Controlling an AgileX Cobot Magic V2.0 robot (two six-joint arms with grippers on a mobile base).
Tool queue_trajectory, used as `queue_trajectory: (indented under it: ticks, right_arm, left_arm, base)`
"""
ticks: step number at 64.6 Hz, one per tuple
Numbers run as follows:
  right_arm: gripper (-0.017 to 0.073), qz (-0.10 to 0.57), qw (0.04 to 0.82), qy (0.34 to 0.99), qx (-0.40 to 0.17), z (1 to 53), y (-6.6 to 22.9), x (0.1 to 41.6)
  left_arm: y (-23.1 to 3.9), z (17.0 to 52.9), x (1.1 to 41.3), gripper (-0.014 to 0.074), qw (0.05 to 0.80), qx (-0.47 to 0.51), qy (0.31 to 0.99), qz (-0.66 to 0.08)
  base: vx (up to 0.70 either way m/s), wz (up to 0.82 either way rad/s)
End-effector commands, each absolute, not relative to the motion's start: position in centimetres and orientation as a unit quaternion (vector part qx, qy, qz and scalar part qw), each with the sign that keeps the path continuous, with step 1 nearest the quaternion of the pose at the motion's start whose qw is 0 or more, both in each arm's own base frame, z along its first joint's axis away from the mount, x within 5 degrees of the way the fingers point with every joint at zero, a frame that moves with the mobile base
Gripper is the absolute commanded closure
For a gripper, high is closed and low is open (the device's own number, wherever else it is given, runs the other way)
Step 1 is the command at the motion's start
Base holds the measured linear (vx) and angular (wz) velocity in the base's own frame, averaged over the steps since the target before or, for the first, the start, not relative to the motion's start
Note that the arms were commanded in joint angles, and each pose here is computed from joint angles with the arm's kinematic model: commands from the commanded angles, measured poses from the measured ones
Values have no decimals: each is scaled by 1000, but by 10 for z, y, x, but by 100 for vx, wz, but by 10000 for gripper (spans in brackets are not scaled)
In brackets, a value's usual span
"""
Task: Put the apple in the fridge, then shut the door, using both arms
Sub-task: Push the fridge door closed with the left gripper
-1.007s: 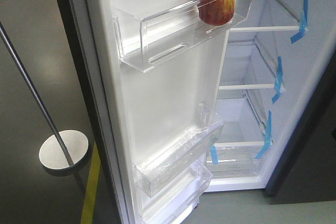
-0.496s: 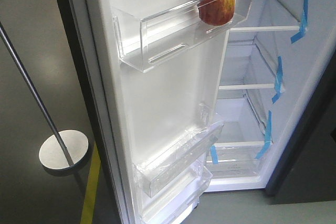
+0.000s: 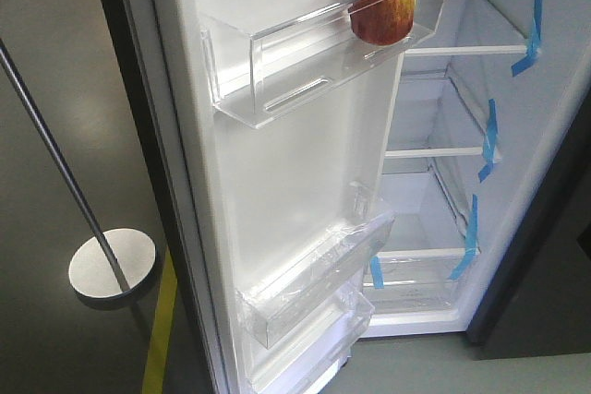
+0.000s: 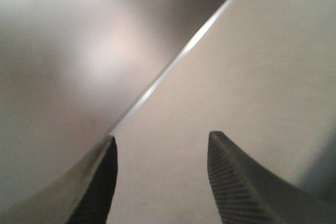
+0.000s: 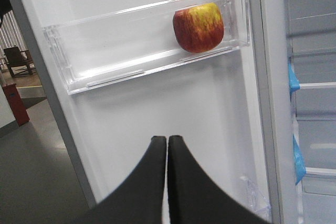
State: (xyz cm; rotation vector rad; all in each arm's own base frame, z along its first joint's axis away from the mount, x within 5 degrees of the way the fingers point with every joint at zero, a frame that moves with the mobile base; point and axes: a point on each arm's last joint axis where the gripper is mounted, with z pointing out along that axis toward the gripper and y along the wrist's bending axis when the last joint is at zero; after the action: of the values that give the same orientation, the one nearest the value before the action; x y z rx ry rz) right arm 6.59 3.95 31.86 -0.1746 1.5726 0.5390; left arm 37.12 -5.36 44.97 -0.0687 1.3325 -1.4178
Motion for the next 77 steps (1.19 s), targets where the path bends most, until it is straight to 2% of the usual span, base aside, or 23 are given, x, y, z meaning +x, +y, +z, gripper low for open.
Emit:
queue_trajectory:
  ticks: [1,23,30,43,50,64,77]
  right_arm:
    - [562,244,682,686,-65,328,38,66]
    - [562,248,678,688,-72,328,40,66]
    - [562,248,678,688,-72,328,40,66]
    - [562,248,678,688,-72,328,40,66]
    - [562,248,678,688,-72,328,40,66]
    - [562,245,681,687,-69,328,39,66]
    - [532,221,701,676,-38,331,32,69]
  left_arm:
    - [-61,481,354,204,559,24,527,-640]
    - [-80,481,344,206,501,124,520,-681]
    - [-99,479,334,206,470,169,515,-697]
    - [-152,474,307,207,394,255,509,-722]
    - [-169,470,299,218,373,282,516,-718]
    - [-158,467,307,298,389,275,536,-697]
    - [-135,463,319,508,418,260,565,-662]
  base:
    - [0,0]
    - [0,0]
    - [0,0]
    - [0,0]
    - [0,0]
    - [0,0]
    - [0,0]
